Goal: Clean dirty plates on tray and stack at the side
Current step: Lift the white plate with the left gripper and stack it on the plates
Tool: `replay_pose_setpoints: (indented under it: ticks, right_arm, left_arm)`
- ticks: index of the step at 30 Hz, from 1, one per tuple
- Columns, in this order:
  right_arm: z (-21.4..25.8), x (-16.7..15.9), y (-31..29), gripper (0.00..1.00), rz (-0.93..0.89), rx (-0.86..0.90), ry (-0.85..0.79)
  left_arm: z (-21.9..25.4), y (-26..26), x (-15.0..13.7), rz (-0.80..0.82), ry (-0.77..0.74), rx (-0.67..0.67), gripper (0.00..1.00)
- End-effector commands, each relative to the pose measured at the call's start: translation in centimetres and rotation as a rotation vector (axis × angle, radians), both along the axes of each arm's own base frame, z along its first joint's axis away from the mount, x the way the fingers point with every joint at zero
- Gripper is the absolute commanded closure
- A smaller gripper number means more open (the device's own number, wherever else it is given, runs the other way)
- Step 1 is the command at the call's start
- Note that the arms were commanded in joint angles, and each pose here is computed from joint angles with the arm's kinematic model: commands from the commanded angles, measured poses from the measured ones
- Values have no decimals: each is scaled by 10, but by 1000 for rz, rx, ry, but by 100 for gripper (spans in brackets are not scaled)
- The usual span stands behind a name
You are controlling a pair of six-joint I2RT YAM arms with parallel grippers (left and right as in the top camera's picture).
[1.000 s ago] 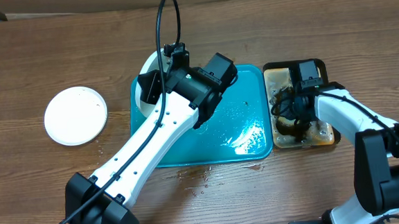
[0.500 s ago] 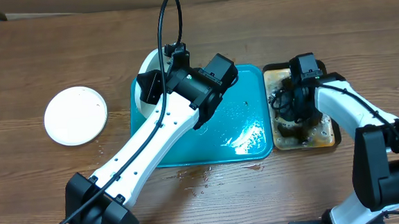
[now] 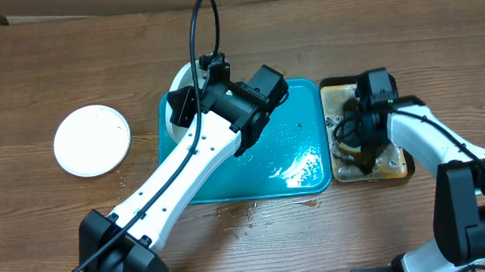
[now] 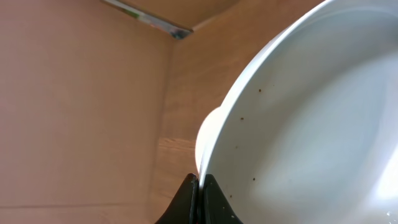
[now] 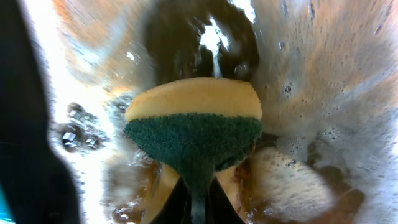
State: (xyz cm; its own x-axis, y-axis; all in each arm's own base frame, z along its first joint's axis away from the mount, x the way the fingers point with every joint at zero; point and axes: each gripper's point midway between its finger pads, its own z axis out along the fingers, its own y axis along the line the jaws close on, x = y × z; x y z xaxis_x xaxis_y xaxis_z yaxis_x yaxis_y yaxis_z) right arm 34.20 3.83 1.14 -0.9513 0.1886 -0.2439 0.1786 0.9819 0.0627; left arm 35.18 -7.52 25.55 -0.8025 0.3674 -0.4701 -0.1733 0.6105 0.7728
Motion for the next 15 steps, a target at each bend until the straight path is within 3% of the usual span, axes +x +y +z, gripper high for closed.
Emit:
replay_pose_setpoints:
  ticks: [1, 8, 15]
  right_arm:
    - [-11, -9, -5, 96, -2, -15, 8]
    - [-10, -3, -4, 96, -2, -11, -34]
    - [36, 23, -2, 96, 52, -18, -138]
  left_arm:
    - [-1, 14, -3, 59, -3, -101, 96]
    - [-28, 60, -12, 244, 103, -259, 96]
    - [-44, 99, -20, 383, 167, -519, 95]
